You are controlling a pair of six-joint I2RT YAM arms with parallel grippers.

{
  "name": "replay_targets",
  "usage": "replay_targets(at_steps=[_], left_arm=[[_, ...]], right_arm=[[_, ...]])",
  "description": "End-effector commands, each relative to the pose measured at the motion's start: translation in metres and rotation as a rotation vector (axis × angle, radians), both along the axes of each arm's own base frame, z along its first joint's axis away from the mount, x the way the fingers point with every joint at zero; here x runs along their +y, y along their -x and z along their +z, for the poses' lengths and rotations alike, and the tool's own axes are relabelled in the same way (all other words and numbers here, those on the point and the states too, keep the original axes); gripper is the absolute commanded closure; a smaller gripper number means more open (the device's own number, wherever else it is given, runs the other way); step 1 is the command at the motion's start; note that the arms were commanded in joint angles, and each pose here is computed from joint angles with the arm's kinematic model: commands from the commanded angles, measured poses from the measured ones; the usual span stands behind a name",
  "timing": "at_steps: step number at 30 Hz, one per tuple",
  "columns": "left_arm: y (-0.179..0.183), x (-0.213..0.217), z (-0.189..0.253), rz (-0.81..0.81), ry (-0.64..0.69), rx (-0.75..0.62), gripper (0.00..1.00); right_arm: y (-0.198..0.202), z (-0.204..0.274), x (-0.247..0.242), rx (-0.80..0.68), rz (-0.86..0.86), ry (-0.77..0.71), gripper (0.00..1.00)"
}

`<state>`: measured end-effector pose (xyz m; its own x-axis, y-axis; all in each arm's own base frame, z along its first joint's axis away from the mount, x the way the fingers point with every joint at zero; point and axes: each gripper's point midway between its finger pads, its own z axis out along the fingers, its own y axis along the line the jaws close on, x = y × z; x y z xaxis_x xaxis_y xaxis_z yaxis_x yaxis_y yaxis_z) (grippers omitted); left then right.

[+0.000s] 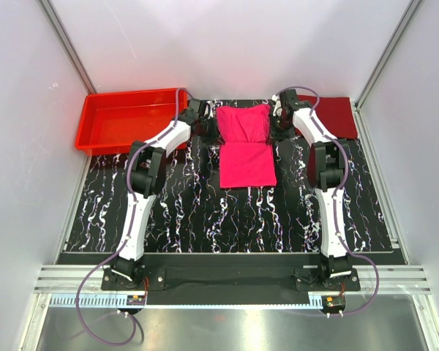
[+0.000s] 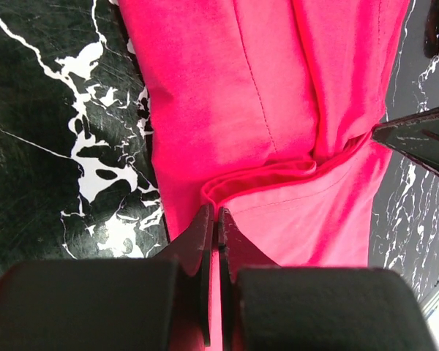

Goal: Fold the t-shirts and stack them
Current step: Fold the tshirt

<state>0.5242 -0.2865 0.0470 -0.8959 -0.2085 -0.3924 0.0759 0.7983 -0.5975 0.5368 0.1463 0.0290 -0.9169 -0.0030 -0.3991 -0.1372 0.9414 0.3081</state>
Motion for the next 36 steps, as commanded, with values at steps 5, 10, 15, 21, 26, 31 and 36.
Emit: replay_targets(at_steps=[5, 10, 15, 21, 26, 31, 36], left_arm=[[-0.014, 0.004, 0.034, 0.023, 0.013, -0.086, 1.0], [-0.02, 0.009, 0.026, 0.043, 0.002, -0.08, 1.0], [-0.025, 0.011, 0.022, 0.055, -0.003, -0.076, 1.0], [-0.029, 0.014, 0.023, 0.059, -0.037, -0.059, 0.82], [-0.028, 0.019, 0.053, 0.065, -0.056, -0.093, 0.47], [-0.006, 0.019, 0.096, 0.028, -0.064, -0.13, 0.4], [0.049, -0.018, 0.104, -0.107, 0.006, -0.127, 0.68]], right_arm=[[-0.005, 0.042, -0.018, -0.088, -0.037, 0.026, 1.0], [-0.011, 0.039, -0.017, -0.094, -0.037, 0.013, 1.0], [-0.024, 0.034, -0.013, -0.101, -0.041, 0.0, 0.97], [-0.032, 0.029, -0.018, -0.091, -0.058, 0.006, 0.77], [-0.032, 0.052, -0.031, -0.114, -0.105, 0.06, 0.54], [-0.007, 0.083, -0.041, -0.062, -0.174, 0.078, 0.48], [0.033, 0.098, -0.011, 0.015, -0.184, -0.12, 0.58]])
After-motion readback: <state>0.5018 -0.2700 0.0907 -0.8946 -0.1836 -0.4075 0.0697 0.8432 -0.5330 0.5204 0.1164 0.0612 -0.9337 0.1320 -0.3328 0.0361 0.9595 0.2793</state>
